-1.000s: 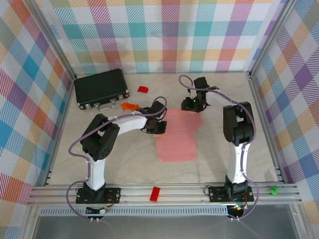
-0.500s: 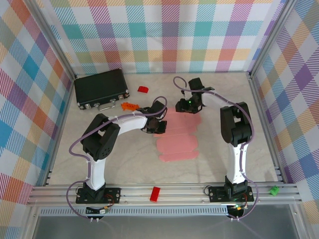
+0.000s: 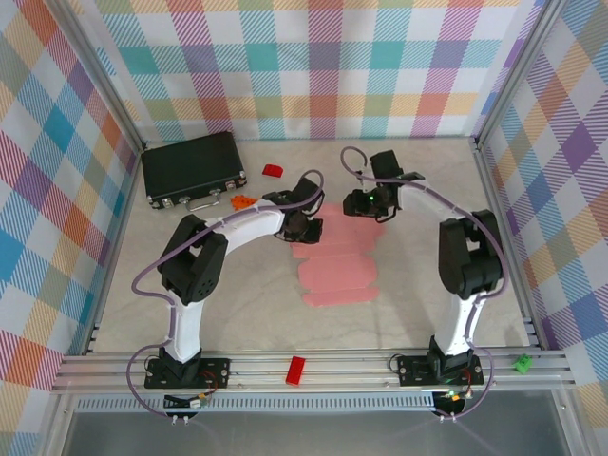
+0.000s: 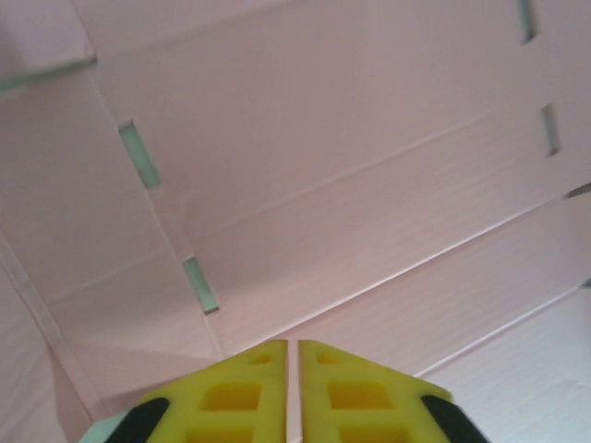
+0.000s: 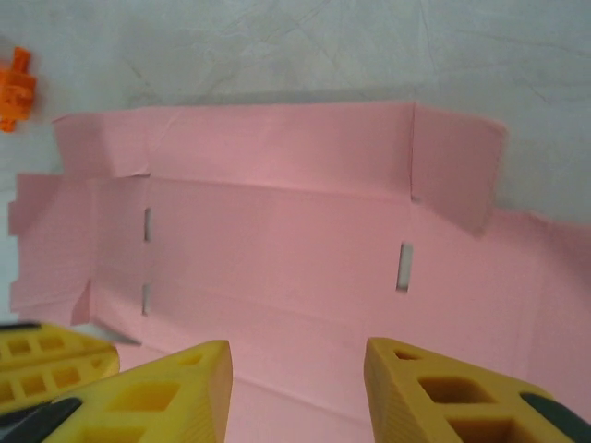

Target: Fold the paper box

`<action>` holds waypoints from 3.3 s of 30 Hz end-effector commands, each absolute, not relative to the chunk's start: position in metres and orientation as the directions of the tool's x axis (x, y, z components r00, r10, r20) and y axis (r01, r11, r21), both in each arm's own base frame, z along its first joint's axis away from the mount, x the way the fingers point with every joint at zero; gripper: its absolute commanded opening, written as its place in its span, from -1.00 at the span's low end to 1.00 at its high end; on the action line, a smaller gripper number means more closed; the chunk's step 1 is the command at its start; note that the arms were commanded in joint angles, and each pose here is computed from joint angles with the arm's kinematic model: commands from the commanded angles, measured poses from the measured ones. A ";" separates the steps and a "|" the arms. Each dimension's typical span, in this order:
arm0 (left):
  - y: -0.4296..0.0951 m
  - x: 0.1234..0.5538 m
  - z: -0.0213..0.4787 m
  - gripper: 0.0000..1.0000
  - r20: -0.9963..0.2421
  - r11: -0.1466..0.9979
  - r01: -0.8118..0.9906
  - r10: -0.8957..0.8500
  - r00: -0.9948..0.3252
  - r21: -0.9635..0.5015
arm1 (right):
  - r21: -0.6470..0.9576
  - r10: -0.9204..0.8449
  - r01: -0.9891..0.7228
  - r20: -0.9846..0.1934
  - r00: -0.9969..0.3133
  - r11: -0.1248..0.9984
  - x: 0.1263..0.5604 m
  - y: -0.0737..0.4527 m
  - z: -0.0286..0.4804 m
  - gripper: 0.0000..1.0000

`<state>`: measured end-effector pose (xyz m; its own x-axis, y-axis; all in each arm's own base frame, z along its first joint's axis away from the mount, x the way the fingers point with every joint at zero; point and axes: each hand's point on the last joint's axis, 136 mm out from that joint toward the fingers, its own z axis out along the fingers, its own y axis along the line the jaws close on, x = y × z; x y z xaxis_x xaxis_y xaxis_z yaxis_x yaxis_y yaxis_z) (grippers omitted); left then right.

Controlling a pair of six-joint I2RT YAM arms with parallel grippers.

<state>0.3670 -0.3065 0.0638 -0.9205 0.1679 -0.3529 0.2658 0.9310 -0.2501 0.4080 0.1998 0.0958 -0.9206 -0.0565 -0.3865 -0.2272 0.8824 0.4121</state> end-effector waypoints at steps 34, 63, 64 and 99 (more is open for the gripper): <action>-0.251 0.331 0.046 -0.05 -0.334 0.958 -0.009 -0.109 -0.936 -0.287 | 0.405 -0.122 -0.200 -0.210 -0.970 0.892 0.310 0.243 0.020 -0.52; -0.307 0.340 0.064 -0.29 -0.357 0.871 0.185 0.012 -0.934 -0.455 | 0.404 -0.118 -0.190 -0.197 -0.973 0.895 0.307 0.246 0.011 -0.54; -0.309 0.340 0.062 -0.29 -0.352 0.869 0.188 0.017 -0.936 -0.457 | 0.406 -0.117 -0.189 -0.197 -0.973 0.894 0.307 0.246 0.011 -0.54; -0.323 0.336 0.107 -1.00 -0.449 0.890 0.346 0.190 -0.873 -0.297 | 0.369 0.115 -0.021 -0.343 -0.932 0.929 0.322 0.150 0.072 -0.36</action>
<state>0.3402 -0.3115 0.1168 -0.8681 0.1392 -0.4764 0.3111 0.9005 -0.3037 0.3269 0.1584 0.0700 -0.9307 0.1116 -0.3485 -0.0216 0.9339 0.3568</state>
